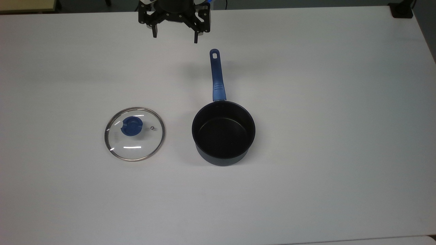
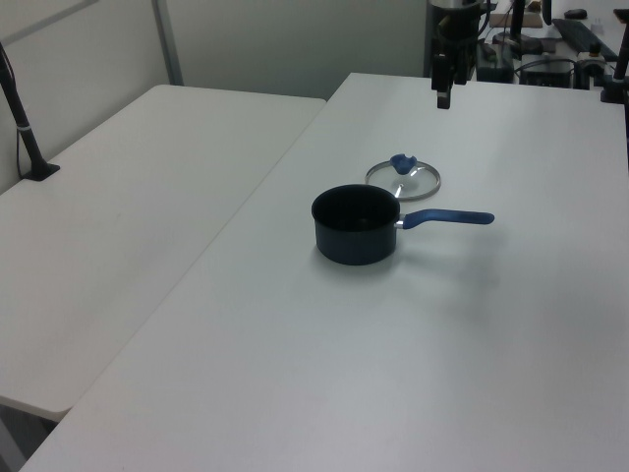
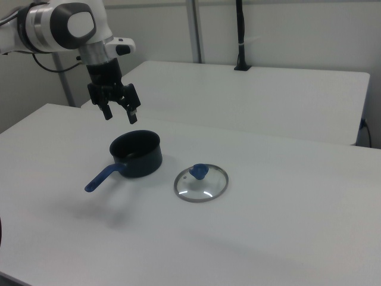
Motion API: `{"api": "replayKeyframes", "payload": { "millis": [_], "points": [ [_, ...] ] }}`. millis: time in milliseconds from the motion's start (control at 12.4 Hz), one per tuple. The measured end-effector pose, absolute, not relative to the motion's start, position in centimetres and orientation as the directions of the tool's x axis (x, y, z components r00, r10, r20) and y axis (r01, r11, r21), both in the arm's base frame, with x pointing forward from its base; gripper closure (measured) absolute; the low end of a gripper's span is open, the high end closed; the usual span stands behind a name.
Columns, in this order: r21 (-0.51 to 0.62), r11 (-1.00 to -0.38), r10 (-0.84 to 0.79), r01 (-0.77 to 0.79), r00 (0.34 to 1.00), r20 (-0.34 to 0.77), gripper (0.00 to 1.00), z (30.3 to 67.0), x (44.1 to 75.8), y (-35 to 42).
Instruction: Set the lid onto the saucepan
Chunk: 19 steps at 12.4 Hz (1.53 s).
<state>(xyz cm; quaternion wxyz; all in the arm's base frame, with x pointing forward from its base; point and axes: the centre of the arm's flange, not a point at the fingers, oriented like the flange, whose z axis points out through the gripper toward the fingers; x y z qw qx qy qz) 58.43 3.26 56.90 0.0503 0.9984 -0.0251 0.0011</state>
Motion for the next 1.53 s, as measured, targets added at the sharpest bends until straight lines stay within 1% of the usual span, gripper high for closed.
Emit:
{"api": "replayKeyframes", "payload": {
  "millis": [806,967,1289,1531],
  "points": [
    [0.103,-0.993,-0.048,-0.049,0.999,0.004,0.0,56.9,58.5,3.0],
    [0.1,-0.994,-0.03,-0.034,0.999,0.038,0.0,56.7,59.1,3.2],
    [0.1,-0.995,-0.016,-0.025,0.996,0.092,0.0,54.9,61.0,3.6],
    [0.103,-0.995,0.0,-0.011,0.994,0.111,0.0,52.0,62.8,4.4]
  ]
}}
